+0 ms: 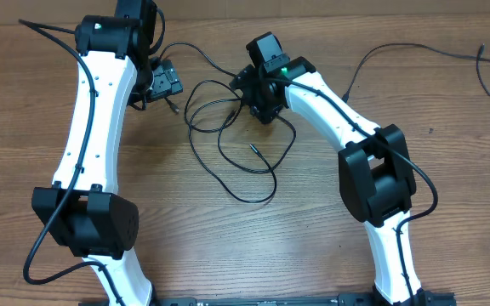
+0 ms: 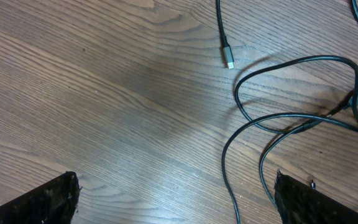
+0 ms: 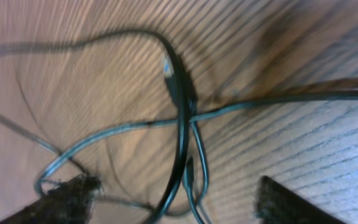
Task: Untangle cables
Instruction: 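Close the right gripper on a black cable in the center pile, then pull the grasped cable up and to the right with the right gripper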
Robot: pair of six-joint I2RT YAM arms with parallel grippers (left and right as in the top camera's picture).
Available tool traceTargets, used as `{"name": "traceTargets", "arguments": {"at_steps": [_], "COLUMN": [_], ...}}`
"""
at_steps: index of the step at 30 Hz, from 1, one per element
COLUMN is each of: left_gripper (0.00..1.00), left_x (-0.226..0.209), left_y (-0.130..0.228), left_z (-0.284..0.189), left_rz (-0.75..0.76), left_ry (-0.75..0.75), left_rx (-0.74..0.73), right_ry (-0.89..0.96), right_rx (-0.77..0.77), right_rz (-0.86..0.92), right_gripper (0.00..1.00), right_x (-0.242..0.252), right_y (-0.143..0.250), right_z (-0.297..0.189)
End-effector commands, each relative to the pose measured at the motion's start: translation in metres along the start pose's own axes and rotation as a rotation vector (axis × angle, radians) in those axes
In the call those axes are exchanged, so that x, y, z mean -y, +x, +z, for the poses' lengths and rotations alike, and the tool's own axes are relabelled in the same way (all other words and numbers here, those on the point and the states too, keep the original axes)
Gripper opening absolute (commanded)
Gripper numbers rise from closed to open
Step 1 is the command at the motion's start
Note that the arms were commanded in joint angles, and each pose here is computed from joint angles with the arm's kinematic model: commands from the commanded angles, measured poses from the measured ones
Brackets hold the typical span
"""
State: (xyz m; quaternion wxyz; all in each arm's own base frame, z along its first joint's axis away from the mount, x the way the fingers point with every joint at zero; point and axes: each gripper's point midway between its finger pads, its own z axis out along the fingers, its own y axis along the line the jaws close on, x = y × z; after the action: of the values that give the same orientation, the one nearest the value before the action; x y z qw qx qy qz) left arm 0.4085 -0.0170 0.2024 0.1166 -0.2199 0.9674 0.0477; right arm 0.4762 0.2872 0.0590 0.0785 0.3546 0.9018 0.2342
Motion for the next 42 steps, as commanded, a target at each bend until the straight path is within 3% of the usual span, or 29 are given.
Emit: {"name": "traceTargets", "arguments": {"at_steps": [1,8,14,17,24,31,37,42], "left_gripper": [1.0,1.0,1.0,1.0,1.0,1.0,1.0,1.0], "left_x": [-0.001,-0.001,-0.001,0.0,-0.001,0.0,0.0,0.0], "left_y": [-0.001,-0.001,-0.001,-0.001,-0.001,-0.001,-0.001,-0.001], "left_z": [-0.004,-0.004,-0.004,-0.004,-0.004,-0.004,-0.004,-0.004], "left_rz": [0.023,0.023,0.023,0.023,0.023,0.025,0.024,0.024], "left_ry": [-0.008,-0.008,-0.008,-0.007,-0.008,-0.007,-0.007,-0.007], "left_rx": [0.018,0.018,0.018,0.019,0.018,0.018,0.018,0.018], "right_ry": [0.025,0.029,0.035,0.041,0.082,-0.042,-0.317,-0.572], "right_rx": [0.074,0.103,0.125,0.144,0.155,0.252,0.432,0.561], "right_rz": [0.009,-0.028,-0.042,-0.043,-0.035,-0.281,-0.324,-0.34], "right_gripper": [0.74,0.69,0.21,0.04,0.04,0.04,0.04,0.04], "right_x": [0.002,-0.003,-0.006,-0.005,0.006,-0.033,-0.074,-0.081], "right_y": [-0.001,0.014,0.025,0.021,0.005,-0.005,0.0,0.017], "right_z": [0.005,0.007,0.009,0.009,-0.009,-0.107,-0.262,-0.392]}}
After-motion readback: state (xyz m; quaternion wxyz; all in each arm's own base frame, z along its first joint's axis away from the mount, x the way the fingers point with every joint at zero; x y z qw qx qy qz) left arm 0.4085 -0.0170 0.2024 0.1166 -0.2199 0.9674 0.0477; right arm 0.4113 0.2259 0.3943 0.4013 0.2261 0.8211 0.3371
